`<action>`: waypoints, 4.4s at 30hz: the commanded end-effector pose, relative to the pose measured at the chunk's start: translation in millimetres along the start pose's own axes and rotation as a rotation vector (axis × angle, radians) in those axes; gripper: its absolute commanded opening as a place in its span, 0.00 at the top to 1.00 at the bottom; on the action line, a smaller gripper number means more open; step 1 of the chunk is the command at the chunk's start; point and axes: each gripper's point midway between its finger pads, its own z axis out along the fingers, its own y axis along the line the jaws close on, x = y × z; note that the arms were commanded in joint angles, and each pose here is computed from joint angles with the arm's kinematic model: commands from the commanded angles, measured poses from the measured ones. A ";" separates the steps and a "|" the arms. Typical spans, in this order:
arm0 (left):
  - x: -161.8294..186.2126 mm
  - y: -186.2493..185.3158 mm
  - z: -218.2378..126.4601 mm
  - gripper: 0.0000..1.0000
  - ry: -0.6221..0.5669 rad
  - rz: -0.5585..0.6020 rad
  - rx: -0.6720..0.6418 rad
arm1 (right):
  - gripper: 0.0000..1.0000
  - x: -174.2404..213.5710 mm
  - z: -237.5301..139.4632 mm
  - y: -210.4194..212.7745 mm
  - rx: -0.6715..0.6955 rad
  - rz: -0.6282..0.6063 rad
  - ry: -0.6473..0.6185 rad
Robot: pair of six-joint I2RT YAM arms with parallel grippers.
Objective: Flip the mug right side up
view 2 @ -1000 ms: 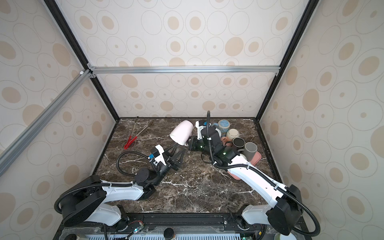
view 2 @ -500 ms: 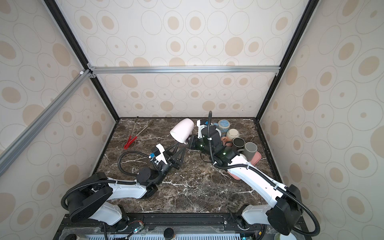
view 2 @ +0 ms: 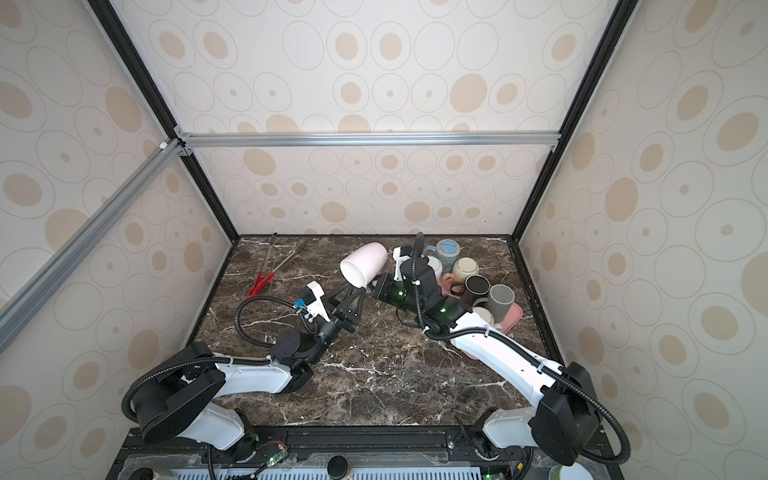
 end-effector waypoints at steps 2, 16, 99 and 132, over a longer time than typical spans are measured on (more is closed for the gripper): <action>-7.1 -6.5 7.3 0.51 -0.010 -0.034 0.029 | 1.00 -10.5 -4.6 31.5 -0.118 0.009 -0.030; 14.7 15.8 24.3 0.57 0.069 -0.090 -0.065 | 1.00 -1.5 -7.4 26.7 -0.099 -0.058 -0.035; 36.8 342.5 0.0 1.00 1.287 0.145 -0.803 | 0.49 5.1 -57.0 -129.8 0.382 -0.106 0.138; -31.9 284.8 39.0 0.53 1.102 0.300 -0.765 | 0.46 -30.9 -56.5 -161.8 0.678 -0.349 0.198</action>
